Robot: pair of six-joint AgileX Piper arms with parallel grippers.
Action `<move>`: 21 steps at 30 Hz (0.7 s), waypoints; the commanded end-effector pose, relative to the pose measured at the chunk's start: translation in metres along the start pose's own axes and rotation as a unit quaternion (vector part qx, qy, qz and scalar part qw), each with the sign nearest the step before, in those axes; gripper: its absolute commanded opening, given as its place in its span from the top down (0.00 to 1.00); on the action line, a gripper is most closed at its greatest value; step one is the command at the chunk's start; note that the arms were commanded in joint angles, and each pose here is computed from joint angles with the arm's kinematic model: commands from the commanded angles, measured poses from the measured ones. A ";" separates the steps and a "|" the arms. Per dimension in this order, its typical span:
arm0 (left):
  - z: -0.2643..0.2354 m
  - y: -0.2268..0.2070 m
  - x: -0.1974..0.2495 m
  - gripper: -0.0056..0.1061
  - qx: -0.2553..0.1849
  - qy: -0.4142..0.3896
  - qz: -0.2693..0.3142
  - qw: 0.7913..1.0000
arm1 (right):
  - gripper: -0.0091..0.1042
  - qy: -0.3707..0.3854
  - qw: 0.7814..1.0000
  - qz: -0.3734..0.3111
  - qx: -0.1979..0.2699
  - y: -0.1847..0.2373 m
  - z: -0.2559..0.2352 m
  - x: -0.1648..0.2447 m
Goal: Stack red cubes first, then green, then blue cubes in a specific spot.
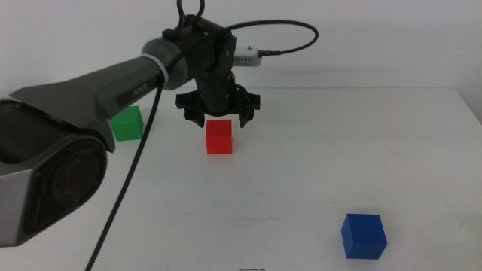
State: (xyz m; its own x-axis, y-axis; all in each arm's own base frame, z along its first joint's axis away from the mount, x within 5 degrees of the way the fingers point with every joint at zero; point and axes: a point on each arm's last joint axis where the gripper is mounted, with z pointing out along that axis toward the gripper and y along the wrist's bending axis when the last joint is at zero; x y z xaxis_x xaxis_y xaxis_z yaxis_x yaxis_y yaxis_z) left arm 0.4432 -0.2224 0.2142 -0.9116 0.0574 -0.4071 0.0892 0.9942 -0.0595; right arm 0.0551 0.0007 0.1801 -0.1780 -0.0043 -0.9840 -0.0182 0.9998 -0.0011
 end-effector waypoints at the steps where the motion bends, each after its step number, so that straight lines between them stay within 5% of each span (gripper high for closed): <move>1: -0.033 -0.003 -0.016 0.14 0.024 -0.061 -0.016 0.998 | 0.11 -0.059 0.998 -0.005 0.001 0.000 -0.004 -0.015; 12: -0.014 -0.003 -0.014 0.17 0.021 -0.055 -0.029 0.998 | 0.11 -0.059 0.998 -0.005 0.001 0.000 -0.004 -0.015; 20: -0.010 0.002 -0.014 0.64 0.018 -0.042 -0.040 0.998 | 0.11 -0.059 0.998 -0.005 0.001 0.000 -0.004 -0.015; 21: -0.014 0.001 -0.013 0.80 0.022 -0.041 -0.041 0.998 | 0.11 -0.059 0.998 -0.005 0.001 0.000 -0.004 -0.015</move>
State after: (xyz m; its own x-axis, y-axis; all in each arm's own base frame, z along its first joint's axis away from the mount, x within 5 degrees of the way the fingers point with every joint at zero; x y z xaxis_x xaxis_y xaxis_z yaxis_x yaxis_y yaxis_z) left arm 0.4516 -0.2219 0.1850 -0.9264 0.0020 -0.3766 0.0325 0.9967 -0.0746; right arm 0.0551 0.0007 0.1801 -0.1780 -0.0043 -0.9840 -0.0182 0.9998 -0.0011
